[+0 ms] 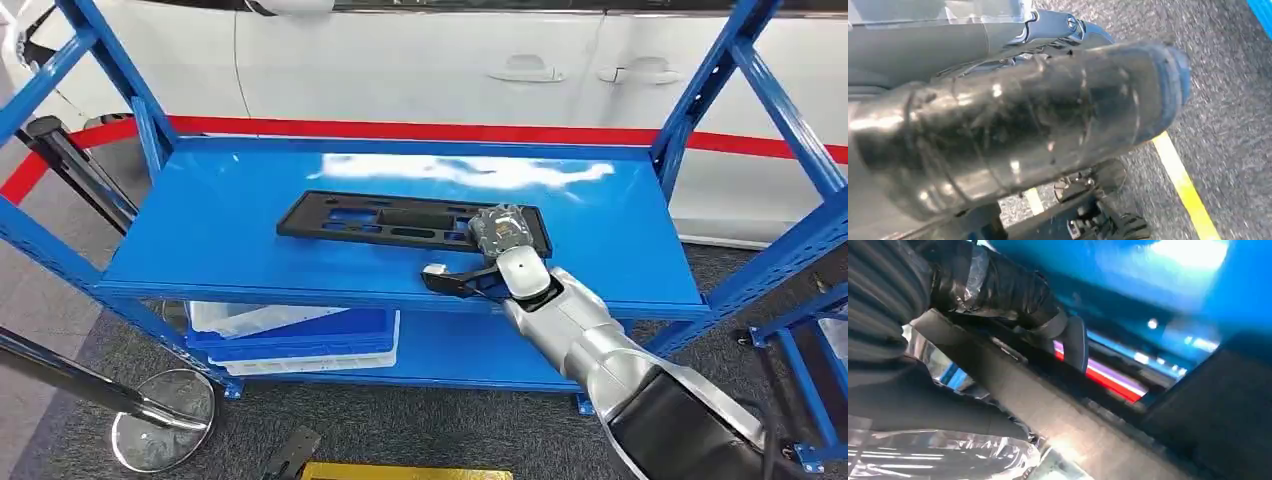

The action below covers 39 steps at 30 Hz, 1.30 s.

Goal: Take the parts from the cabinet and place them on the table.

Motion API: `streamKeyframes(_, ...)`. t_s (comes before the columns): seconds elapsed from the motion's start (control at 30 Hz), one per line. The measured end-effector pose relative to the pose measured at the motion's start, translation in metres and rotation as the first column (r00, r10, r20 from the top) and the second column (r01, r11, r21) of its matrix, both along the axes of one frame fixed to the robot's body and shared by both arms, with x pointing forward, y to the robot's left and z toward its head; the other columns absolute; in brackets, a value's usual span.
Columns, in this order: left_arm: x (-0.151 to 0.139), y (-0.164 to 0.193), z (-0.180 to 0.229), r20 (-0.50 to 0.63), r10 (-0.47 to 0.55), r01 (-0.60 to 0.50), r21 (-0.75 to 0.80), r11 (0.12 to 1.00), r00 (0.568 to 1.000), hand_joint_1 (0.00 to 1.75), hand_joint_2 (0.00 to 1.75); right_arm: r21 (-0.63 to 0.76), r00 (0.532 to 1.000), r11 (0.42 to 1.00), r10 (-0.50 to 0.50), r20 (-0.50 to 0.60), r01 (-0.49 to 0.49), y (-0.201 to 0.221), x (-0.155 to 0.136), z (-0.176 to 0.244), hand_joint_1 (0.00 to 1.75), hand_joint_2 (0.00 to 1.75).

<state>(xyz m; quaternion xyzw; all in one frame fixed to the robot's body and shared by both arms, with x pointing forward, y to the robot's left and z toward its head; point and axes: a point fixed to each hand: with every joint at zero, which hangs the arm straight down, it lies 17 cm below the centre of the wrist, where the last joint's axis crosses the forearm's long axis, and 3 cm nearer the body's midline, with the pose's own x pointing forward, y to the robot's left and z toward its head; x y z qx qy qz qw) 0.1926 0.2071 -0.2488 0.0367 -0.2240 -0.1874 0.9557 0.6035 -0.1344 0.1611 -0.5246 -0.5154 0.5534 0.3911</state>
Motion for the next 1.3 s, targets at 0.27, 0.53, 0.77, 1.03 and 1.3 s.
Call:
streamKeyframes(0.27,-0.003,-0.001,-0.001,-0.002,-0.002,0.002,-0.003,1.000,1.000,0.00,0.00,0.008,1.000,1.000,0.006,0.013,-0.006,-0.001,-0.002,-0.002,1.75,1.75)
streamKeyframes(0.53,0.000,0.003,0.000,0.031,0.005,-0.005,0.020,1.000,1.000,0.00,0.00,0.228,0.995,0.970,0.068,0.072,-0.083,0.010,-0.004,0.015,1.75,1.75)
streamKeyframes(0.77,0.022,0.030,0.011,0.189,-0.006,-0.025,0.165,0.986,0.982,0.00,0.00,0.674,0.978,0.712,0.095,0.187,-0.198,0.014,-0.001,0.077,1.75,1.75)
streamKeyframes(1.03,0.028,0.031,0.016,0.233,-0.037,-0.006,0.180,0.984,0.972,0.00,0.00,0.898,0.951,0.318,0.054,0.303,-0.304,-0.013,-0.008,0.144,1.75,1.75)
streamKeyframes(1.3,0.039,0.038,0.024,0.303,-0.046,-0.019,0.209,0.978,0.952,0.00,1.75,0.868,0.870,0.061,-0.007,0.494,-0.493,-0.051,-0.050,0.226,1.75,1.75)
